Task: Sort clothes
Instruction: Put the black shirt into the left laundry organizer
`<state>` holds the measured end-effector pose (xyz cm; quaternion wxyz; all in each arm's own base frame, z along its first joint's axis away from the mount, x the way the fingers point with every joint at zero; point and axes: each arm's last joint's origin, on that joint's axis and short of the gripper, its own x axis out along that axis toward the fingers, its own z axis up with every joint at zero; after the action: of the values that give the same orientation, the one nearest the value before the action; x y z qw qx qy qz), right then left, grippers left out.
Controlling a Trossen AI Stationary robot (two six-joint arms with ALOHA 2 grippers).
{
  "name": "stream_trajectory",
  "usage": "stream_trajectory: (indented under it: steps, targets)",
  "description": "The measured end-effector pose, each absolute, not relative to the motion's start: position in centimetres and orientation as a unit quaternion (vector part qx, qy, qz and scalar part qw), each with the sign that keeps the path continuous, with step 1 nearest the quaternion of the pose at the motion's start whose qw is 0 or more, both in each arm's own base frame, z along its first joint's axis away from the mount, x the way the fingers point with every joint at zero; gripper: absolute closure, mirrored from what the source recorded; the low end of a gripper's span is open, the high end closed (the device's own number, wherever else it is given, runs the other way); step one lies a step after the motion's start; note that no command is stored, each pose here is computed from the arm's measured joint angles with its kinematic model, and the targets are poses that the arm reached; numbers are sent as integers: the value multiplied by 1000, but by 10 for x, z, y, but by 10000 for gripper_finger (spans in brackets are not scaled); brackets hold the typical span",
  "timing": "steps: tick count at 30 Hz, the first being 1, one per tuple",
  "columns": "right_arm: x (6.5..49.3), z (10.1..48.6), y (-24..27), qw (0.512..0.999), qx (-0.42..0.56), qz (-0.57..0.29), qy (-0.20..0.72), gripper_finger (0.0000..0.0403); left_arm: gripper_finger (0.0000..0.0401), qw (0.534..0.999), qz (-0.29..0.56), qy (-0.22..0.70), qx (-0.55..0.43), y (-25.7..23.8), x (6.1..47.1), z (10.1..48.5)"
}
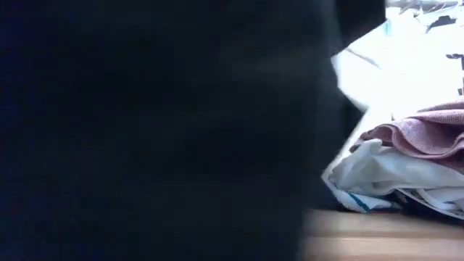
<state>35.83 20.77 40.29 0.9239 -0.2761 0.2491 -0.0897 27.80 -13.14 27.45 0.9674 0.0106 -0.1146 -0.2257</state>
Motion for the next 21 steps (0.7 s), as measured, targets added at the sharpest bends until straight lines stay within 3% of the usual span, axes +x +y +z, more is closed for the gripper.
stream_trajectory:
  steps: [9,21]
  targets:
    - [380,414,186,934,-284,-65,208,395,47,960,-241,-145,15,-133,282,292]
    - [393,426,180,947,-288,20,138,394,60,982,-163,-96,27,-125,293,296]
